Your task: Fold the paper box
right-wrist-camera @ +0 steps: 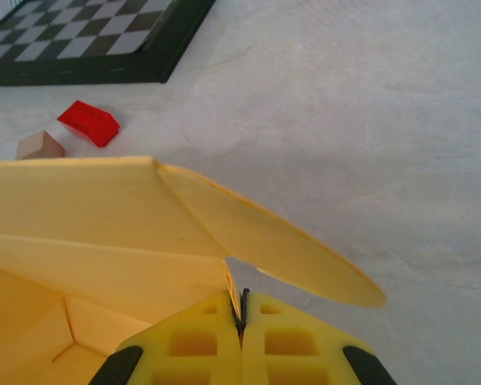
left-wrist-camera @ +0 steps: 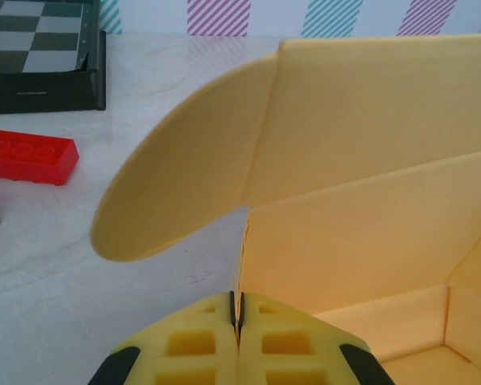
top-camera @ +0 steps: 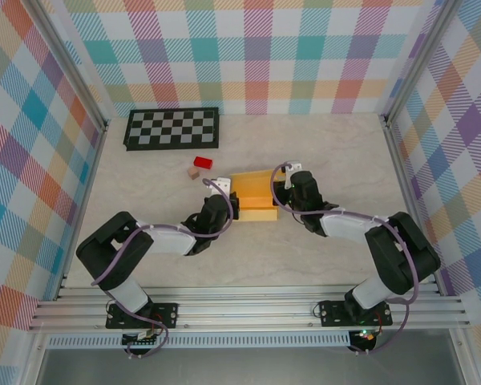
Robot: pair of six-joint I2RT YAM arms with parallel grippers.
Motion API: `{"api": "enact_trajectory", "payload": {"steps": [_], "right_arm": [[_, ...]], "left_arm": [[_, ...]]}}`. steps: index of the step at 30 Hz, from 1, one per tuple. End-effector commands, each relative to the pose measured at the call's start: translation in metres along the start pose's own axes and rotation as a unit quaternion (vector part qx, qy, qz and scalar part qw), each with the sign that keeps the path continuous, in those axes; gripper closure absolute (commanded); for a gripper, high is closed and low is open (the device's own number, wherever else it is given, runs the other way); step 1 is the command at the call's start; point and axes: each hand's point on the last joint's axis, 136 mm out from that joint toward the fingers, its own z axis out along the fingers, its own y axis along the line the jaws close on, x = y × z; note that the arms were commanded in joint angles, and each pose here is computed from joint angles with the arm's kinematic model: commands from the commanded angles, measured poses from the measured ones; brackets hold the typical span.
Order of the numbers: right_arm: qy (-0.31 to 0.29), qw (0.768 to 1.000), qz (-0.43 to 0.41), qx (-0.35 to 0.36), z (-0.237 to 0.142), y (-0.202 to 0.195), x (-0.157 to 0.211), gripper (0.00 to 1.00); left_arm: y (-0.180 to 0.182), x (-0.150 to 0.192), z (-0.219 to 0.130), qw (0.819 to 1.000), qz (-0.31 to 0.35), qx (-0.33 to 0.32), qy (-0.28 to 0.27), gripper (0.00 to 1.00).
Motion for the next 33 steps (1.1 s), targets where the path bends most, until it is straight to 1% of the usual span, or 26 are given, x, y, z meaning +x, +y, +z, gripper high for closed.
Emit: {"api": "enact_trajectory", "payload": {"steps": [1,5,10,13,15,17,19,22,26,33], "right_arm": [[0.017,0.999,-0.016,-0.030,-0.013,0.020,-0.006,1.00],[0.010,0.998,-0.030,-0.049,-0.021,0.031,-0.023,1.00],[0.014,0.999,-0.019,-0.049,-0.022,0.034,-0.031,1.00],[0.004,0.999,-0.038,-0.034,-0.022,0.030,-0.036,1.00],[-0.005,0.998,-0.061,-0.024,-0.021,0.027,-0.040,1.00],[-0.006,0.997,-0.078,-0.016,-0.018,0.026,-0.042,1.00],[0.002,0.997,-0.074,-0.013,-0.017,0.026,-0.044,1.00],[0.009,1.000,-0.026,-0.002,-0.017,0.022,-0.042,1.00],[0.019,0.998,0.046,0.036,-0.019,0.008,-0.034,1.00],[0.022,0.995,0.071,0.062,-0.016,-0.001,-0.011,1.00]], "left_arm": [[-0.011,-0.002,-0.014,0.998,0.057,0.020,-0.013,1.00],[-0.015,-0.022,-0.021,0.997,0.067,0.027,-0.036,1.00],[-0.021,-0.039,-0.024,0.994,0.084,0.037,-0.054,1.00],[-0.024,-0.045,-0.024,0.993,0.100,0.037,-0.047,1.00],[-0.023,-0.050,-0.021,0.994,0.102,0.026,-0.025,1.00],[-0.023,-0.054,-0.019,0.995,0.093,0.022,-0.010,1.00],[-0.022,-0.054,-0.018,0.996,0.083,0.020,-0.007,1.00],[-0.022,-0.053,-0.014,0.998,0.061,0.016,-0.006,1.00],[-0.027,-0.046,-0.009,0.999,0.020,0.025,-0.001,1.00],[-0.028,-0.040,-0.004,0.999,-0.043,0.021,-0.002,1.00]]}}
